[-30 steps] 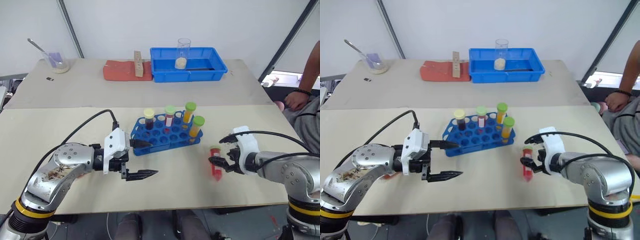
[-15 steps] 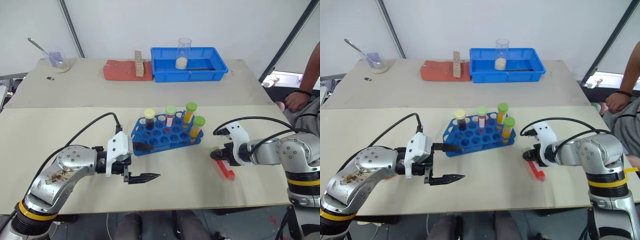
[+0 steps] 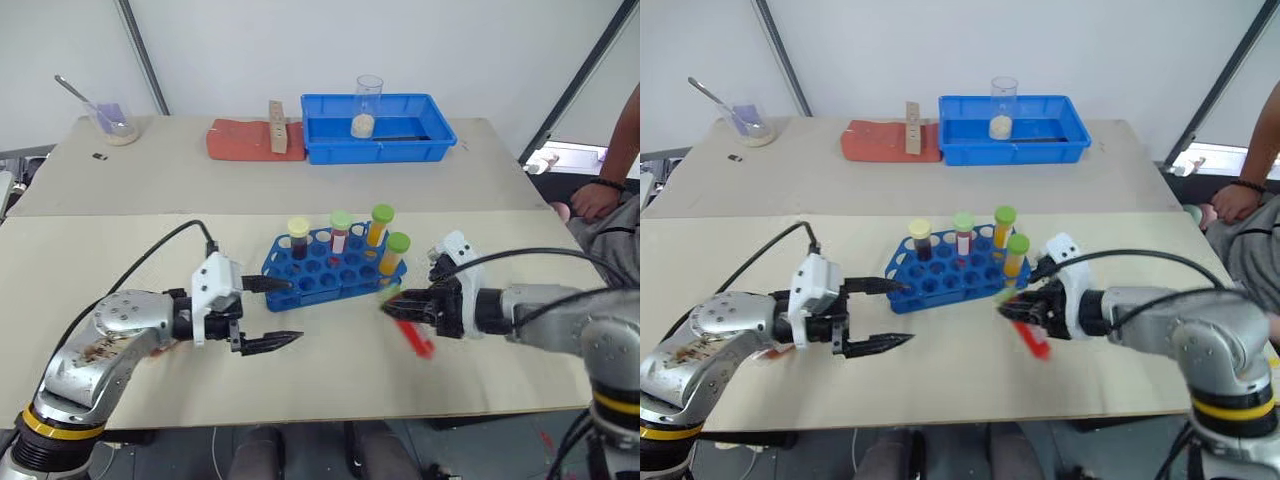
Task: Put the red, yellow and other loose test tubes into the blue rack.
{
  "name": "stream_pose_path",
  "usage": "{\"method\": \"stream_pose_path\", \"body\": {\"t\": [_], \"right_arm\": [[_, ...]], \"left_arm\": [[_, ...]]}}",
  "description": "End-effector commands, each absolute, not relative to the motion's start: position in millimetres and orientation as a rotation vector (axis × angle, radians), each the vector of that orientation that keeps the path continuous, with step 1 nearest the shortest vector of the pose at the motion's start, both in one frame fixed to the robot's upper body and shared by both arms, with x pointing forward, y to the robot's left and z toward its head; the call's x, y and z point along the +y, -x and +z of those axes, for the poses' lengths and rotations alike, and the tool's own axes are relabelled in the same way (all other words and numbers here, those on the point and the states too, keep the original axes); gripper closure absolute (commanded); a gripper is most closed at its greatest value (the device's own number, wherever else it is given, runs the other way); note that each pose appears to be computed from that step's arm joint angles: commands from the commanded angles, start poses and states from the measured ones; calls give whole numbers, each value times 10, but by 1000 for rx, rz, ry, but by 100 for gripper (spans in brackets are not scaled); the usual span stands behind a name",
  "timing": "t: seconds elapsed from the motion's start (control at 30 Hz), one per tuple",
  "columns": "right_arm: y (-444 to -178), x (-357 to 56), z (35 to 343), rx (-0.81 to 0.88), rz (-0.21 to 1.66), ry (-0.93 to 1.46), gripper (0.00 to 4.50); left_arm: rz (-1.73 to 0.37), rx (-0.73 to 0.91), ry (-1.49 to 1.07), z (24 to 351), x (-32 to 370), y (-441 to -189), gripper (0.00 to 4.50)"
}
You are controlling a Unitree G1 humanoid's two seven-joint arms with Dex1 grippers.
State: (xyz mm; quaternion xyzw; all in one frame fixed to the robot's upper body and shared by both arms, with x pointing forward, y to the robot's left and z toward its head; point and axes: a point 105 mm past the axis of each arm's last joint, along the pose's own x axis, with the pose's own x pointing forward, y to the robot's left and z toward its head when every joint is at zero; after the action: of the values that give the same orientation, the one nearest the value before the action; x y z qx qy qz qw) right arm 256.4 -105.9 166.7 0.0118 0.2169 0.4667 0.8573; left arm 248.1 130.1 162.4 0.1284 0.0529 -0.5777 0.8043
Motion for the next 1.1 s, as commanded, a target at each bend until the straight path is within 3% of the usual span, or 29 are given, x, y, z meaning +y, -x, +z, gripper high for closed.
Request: {"method": "stream_pose_path", "body": {"t": [0.03,0.2,0.37,0.7,1.1], "right_arm": [[-2629,-923,2078,115,973,-38,344],[-2813,-665,2319,-185,883,-64,344],[-3006,-560,2352,-344,755,-46,344],[-3206,-534,2000,-399,604,16,344],[-3270,-505,1841,-388,557,-5,344]], "left_arm": [[-1208,46,-280,1774,1418,-2508,0],[-1225,36,-273,1804,1501,-2496,0],[-1264,49,-283,1807,1496,-2468,0],[-1304,43,-278,1844,1380,-2430,0],[-1290,53,-225,1919,1350,-2463,0]]}}
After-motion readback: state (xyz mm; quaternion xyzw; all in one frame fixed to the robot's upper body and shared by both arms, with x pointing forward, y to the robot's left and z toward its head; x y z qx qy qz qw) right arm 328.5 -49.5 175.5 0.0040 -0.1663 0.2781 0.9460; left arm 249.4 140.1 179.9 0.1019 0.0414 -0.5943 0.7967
